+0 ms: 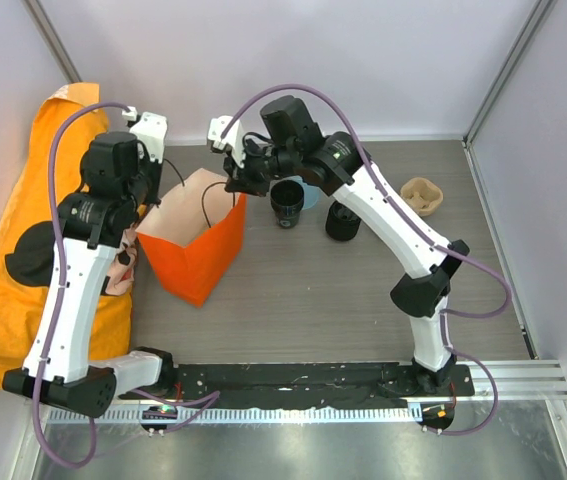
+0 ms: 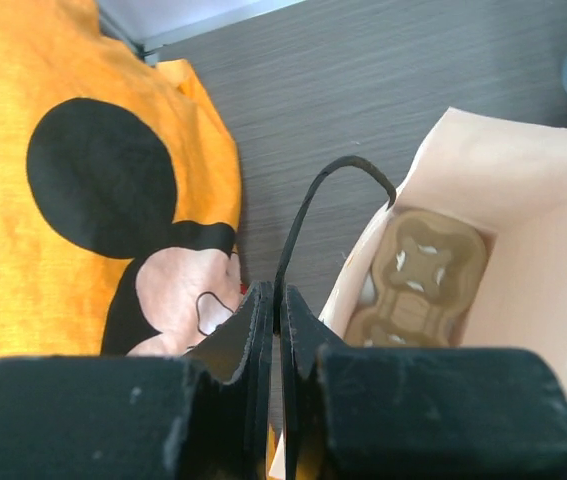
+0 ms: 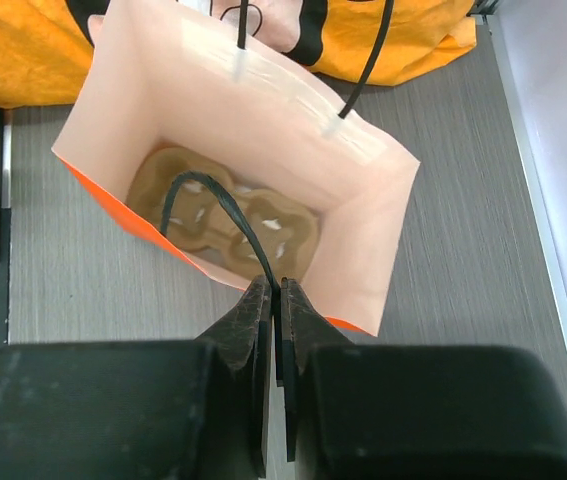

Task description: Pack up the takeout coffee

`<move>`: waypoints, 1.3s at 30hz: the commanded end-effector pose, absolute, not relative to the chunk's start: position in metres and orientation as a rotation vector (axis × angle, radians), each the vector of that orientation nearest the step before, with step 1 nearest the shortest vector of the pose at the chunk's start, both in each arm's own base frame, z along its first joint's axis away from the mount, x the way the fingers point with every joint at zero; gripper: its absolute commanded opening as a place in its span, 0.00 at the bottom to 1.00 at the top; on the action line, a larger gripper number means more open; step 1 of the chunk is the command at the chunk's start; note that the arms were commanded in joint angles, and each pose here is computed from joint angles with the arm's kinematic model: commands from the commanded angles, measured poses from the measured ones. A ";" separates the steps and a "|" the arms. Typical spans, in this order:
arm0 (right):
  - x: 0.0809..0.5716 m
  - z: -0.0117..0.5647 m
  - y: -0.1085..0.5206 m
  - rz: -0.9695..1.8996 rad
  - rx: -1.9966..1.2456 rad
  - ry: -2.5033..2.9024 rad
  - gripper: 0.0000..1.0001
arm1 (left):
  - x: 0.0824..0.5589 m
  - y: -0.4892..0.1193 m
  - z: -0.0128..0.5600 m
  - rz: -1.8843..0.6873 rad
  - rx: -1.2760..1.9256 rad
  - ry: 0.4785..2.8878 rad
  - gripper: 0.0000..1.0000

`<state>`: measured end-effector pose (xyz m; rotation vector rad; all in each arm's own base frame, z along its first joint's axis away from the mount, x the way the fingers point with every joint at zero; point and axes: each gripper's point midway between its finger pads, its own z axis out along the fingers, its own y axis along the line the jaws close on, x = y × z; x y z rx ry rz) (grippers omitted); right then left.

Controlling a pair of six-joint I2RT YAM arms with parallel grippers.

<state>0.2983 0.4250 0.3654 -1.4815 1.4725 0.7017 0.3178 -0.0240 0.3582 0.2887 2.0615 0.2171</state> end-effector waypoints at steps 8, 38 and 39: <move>0.329 0.393 0.449 0.647 -1.374 1.365 0.08 | 0.349 -0.002 0.374 0.268 0.103 1.942 0.08; 0.427 0.404 0.436 0.547 -1.063 1.418 0.04 | 0.449 0.006 0.396 0.237 0.040 1.768 0.09; 0.428 0.405 0.437 0.550 -1.058 1.415 0.05 | 0.451 0.006 0.398 0.232 0.033 1.759 0.09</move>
